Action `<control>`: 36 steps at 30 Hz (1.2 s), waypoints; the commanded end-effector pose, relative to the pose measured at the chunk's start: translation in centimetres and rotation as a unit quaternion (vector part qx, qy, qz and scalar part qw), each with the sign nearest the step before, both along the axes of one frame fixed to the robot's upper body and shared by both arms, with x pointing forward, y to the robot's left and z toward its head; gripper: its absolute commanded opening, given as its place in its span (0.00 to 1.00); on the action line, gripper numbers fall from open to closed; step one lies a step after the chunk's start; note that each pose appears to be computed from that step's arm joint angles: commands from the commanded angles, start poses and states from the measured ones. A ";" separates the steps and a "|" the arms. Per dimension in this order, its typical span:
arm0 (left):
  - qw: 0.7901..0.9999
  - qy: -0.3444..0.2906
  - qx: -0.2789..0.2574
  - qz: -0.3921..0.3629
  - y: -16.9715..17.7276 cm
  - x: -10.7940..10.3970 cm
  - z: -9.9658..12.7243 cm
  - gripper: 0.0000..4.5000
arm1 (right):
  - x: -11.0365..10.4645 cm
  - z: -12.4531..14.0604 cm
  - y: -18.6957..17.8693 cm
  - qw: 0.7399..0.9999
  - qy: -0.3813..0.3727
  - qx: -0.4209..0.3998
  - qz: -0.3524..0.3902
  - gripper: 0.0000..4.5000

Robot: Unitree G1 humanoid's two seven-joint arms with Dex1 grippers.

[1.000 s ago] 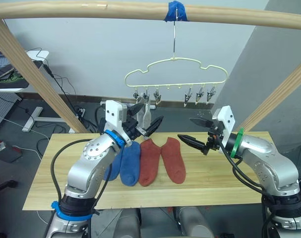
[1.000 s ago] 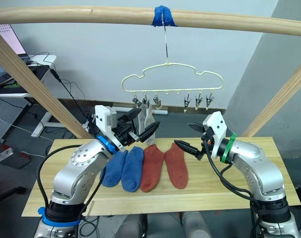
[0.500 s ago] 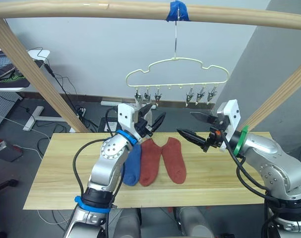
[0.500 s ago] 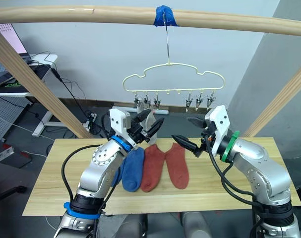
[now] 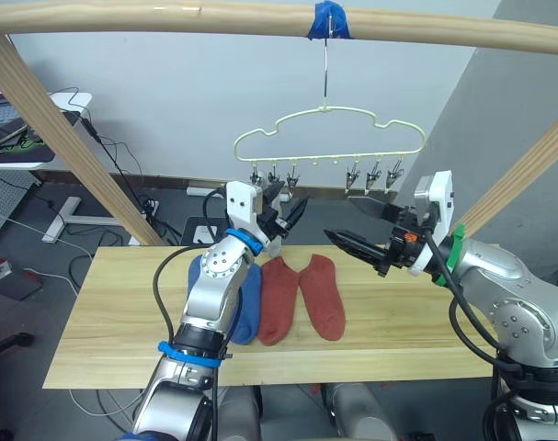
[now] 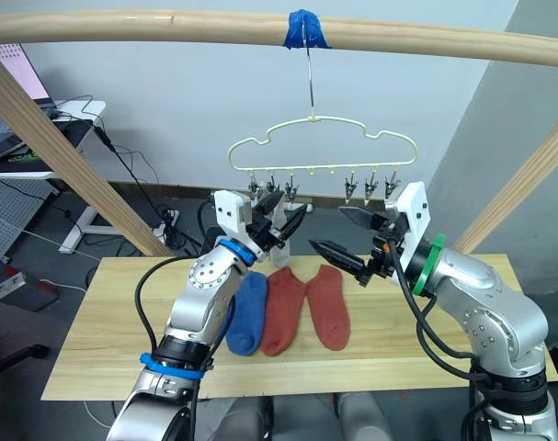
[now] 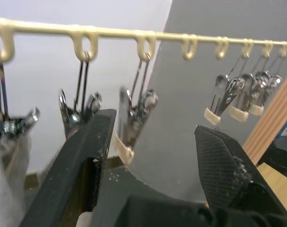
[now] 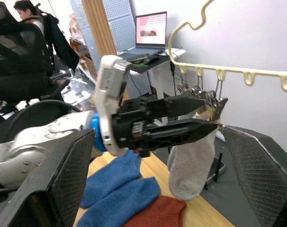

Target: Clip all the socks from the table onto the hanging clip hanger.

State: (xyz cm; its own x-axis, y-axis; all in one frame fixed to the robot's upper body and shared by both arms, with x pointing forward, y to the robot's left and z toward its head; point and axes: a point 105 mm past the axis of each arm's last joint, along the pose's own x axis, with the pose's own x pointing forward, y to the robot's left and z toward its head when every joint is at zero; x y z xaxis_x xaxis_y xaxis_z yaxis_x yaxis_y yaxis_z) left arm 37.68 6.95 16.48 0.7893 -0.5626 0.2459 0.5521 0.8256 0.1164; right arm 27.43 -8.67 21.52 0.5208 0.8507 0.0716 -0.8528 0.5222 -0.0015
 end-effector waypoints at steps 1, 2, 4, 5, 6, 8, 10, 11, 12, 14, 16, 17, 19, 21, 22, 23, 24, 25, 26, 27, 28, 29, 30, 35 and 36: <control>1.000 -0.026 -0.007 0.003 -0.1 0.3 1.2 0.66 | -0.6 1.4 0.1 1.000 -0.029 0.003 0.006 1.00; 1.000 -0.026 -0.008 0.004 -0.1 0.4 1.2 0.66 | -0.6 1.4 0.1 1.000 -0.030 0.003 0.006 1.00; 1.000 -0.026 -0.009 0.003 -0.2 0.6 1.2 0.66 | -0.6 1.5 0.1 1.000 -0.031 0.002 0.004 1.00; 1.000 -0.026 -0.011 0.002 -0.2 0.6 1.2 0.66 | -0.6 1.5 0.1 0.999 -0.032 0.002 0.004 1.00; 1.000 -0.027 -0.012 0.002 -0.2 0.7 1.3 0.66 | -0.6 1.5 0.1 0.999 -0.032 0.001 0.003 1.00; 1.000 -0.028 -0.015 0.001 -0.3 0.8 1.4 0.66 | -0.6 1.5 0.1 0.999 -0.033 0.001 0.002 1.00; 0.999 -0.030 -0.018 -0.002 -0.6 1.0 1.6 0.66 | -0.5 1.5 0.0 0.999 -0.033 0.002 -0.001 1.00; 0.999 -0.031 -0.020 -0.003 -0.7 1.0 1.6 0.66 | -0.4 1.5 0.0 0.999 -0.033 0.002 -0.003 1.00; 0.999 -0.031 -0.022 -0.005 -0.9 1.1 1.7 0.66 | -0.4 1.5 0.0 0.999 -0.033 0.002 -0.004 1.00; 0.999 -0.034 -0.023 -0.006 -1.1 1.2 1.9 0.66 | -0.4 1.4 0.0 0.999 -0.033 0.001 -0.005 1.00; 0.999 -0.036 -0.024 -0.007 -1.4 1.4 2.1 0.66 | -0.4 1.3 0.0 0.999 -0.032 0.001 -0.006 1.00; 0.999 -0.037 -0.023 -0.007 -1.6 1.5 2.1 0.66 | -0.4 1.3 0.0 0.999 -0.032 0.001 -0.007 1.00; 0.999 -0.037 -0.024 -0.008 -1.8 1.6 2.1 0.66 | -0.3 1.3 -0.1 0.999 -0.032 0.000 -0.008 1.00; 0.999 -0.038 -0.024 -0.010 -1.9 1.6 2.2 0.66 | -0.3 1.2 -0.1 0.999 -0.031 -0.001 -0.009 1.00; 0.999 -0.039 -0.023 -0.011 -2.0 1.6 2.2 0.66 | -0.3 1.2 -0.1 0.999 -0.031 -0.001 -0.009 1.00; 0.999 -0.039 -0.022 -0.012 -2.0 1.6 2.2 0.66 | -0.3 1.2 -0.1 0.999 -0.031 -0.001 -0.009 1.00; 0.999 -0.039 -0.022 -0.011 -2.1 1.7 2.2 0.66 | -0.3 1.1 -0.1 0.999 -0.030 -0.001 -0.010 1.00; 0.999 -0.039 -0.022 -0.011 -2.1 1.7 2.2 0.66 | -0.3 1.1 -0.2 0.999 -0.030 -0.002 -0.011 1.00; 0.999 -0.039 -0.022 -0.011 -2.1 1.7 2.2 0.66 | -0.2 1.1 -0.2 0.999 -0.030 -0.003 -0.012 1.00; 0.999 -0.039 -0.023 -0.010 -2.1 1.8 2.2 0.66 | -0.2 1.0 -0.3 0.999 -0.029 -0.003 -0.013 1.00; 0.999 -0.039 -0.023 -0.009 -2.1 1.9 2.2 0.66 | -0.2 0.9 -0.3 0.999 -0.029 -0.003 -0.014 1.00; 0.999 -0.039 -0.024 -0.009 -2.1 1.9 2.2 0.66 | -0.2 0.9 -0.3 0.999 -0.029 -0.003 -0.015 1.00; 0.999 -0.038 -0.023 -0.006 -2.0 2.0 2.2 0.62 | -0.2 0.8 -0.4 0.999 -0.029 -0.004 -0.015 1.00; 0.999 -0.033 -0.029 -0.003 -1.9 2.1 2.1 0.33 | -0.3 0.8 -0.3 1.000 -0.027 -0.001 -0.014 1.00; 0.999 -0.032 -0.029 -0.003 -1.9 2.1 2.1 0.28 | -0.3 0.8 -0.3 1.000 -0.027 -0.001 -0.014 1.00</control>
